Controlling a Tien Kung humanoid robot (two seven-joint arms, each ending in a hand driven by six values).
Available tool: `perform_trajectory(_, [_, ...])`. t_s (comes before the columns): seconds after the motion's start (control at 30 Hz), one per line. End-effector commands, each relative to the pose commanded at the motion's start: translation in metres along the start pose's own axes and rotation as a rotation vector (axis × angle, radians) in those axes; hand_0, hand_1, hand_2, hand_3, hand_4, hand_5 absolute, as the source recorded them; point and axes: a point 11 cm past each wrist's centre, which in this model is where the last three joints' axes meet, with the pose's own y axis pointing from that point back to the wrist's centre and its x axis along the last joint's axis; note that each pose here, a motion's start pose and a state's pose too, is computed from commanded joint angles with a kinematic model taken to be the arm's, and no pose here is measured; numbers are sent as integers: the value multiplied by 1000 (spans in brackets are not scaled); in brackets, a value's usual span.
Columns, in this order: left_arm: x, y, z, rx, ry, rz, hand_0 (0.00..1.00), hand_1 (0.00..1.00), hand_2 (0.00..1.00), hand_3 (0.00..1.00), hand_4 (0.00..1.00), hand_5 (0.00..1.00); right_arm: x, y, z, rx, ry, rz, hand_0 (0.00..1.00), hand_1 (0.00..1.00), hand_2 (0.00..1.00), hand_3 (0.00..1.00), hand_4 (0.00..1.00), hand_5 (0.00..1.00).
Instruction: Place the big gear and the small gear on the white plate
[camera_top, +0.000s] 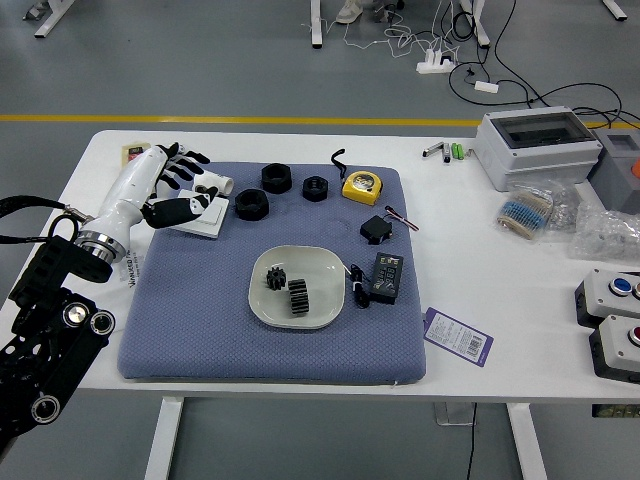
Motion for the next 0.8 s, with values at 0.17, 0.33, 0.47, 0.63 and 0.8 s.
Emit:
perform_trajectory(0.17, [1,10,-15,63,265,67,477,572,616,632,794,386,-1,0,0,0,0,-1,618,623,725,543,756,717])
perform_trajectory(0.33, [-3,18,-26,102,435,82,477,572,616,632,794,386,-1,0,0,1,2,-1,618,623,725,543,756,717])
perform_trajectory(0.47, [-6,24,-31,114,523,93,568,623,704,663,823,451,-1,0,-1,1,4,-2,618,624,725,543,755,715])
perform_trajectory(0.63, [-5,28,-36,122,586,127,684,700,794,769,848,507,-1,0,-2,4,5,-2,618,622,724,543,754,716])
perform_trajectory(0.8, [-4,33,-41,122,616,159,714,727,819,780,860,546,-1,0,-2,4,3,-2,618,624,724,543,754,716])
